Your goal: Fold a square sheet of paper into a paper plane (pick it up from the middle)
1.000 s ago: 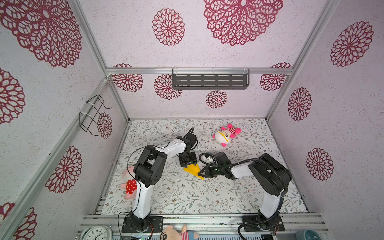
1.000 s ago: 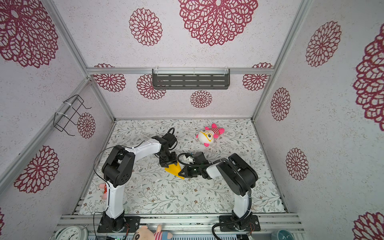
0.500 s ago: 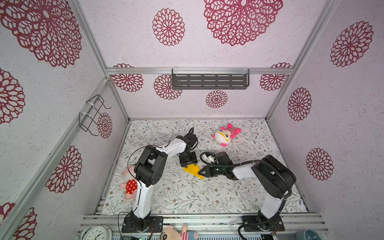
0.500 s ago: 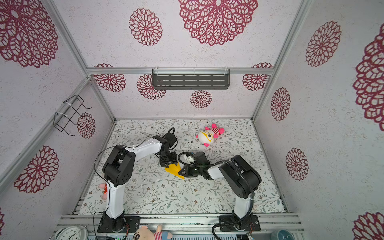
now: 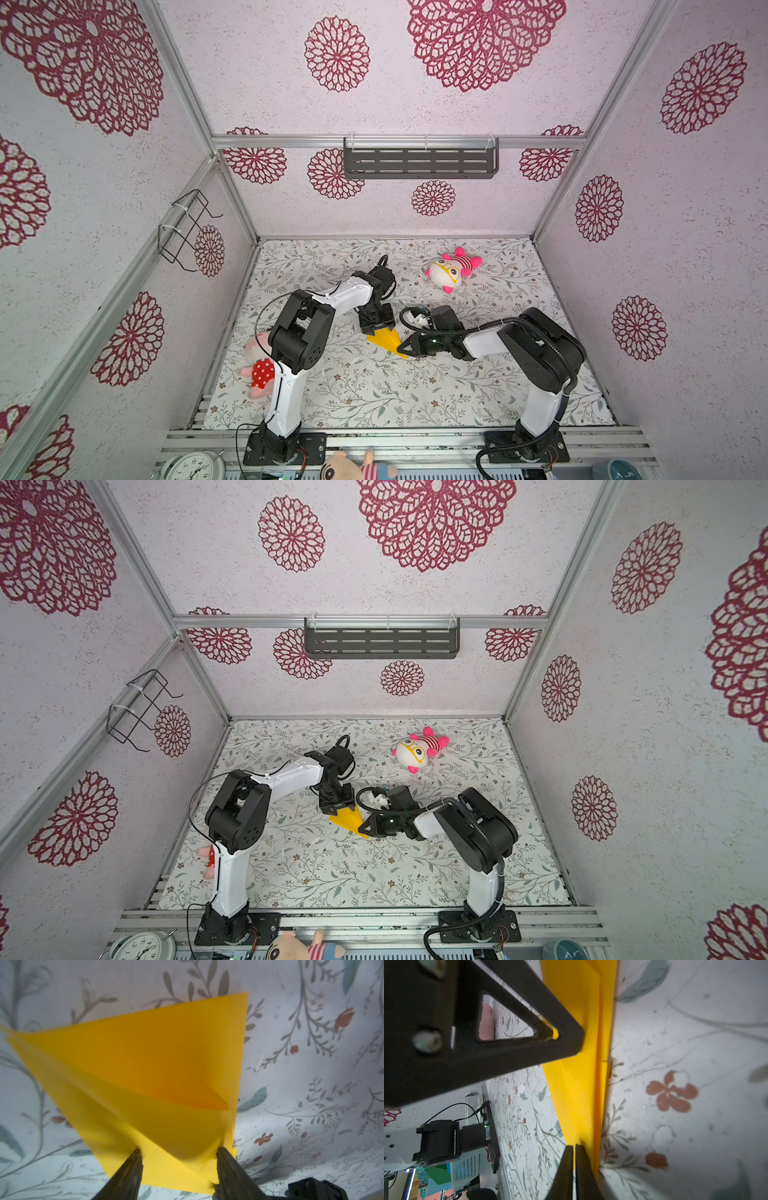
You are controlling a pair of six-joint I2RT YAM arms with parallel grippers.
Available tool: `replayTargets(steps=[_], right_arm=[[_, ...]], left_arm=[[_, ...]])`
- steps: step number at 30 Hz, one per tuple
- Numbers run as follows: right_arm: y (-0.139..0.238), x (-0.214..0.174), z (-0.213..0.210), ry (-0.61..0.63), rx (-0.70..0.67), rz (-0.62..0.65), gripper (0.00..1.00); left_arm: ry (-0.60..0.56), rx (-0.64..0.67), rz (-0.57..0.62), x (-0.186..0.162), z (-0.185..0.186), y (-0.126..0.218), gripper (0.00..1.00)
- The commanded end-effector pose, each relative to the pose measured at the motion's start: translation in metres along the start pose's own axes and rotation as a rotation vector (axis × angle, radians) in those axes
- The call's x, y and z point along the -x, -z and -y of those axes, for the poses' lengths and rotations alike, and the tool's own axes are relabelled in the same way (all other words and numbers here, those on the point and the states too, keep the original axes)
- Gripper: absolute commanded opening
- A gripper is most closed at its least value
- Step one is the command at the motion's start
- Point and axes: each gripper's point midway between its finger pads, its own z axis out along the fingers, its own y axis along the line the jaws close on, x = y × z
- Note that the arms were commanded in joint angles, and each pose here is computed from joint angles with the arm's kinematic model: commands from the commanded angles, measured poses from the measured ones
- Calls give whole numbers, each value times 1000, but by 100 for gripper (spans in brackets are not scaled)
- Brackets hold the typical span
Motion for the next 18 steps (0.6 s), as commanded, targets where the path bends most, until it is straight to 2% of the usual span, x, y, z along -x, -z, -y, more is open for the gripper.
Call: replayTargets(steps=[1,7,14,18], right_arm=[[-3,-6,19,-14,-64,-15,10],[-3,-13,32,-47,-104,-25,9],[-2,-19,42,-74,-151,-36,8],[-1,-20,45,-78,-166,-38,8]], left_arm=[[-14,397,-245,-67,-131,-169,61],[-52,276,-147,-33,-86,-127,62],[-105,12,54,21,-7,-31,64],[-97,-94,142,36,12,13,65]])
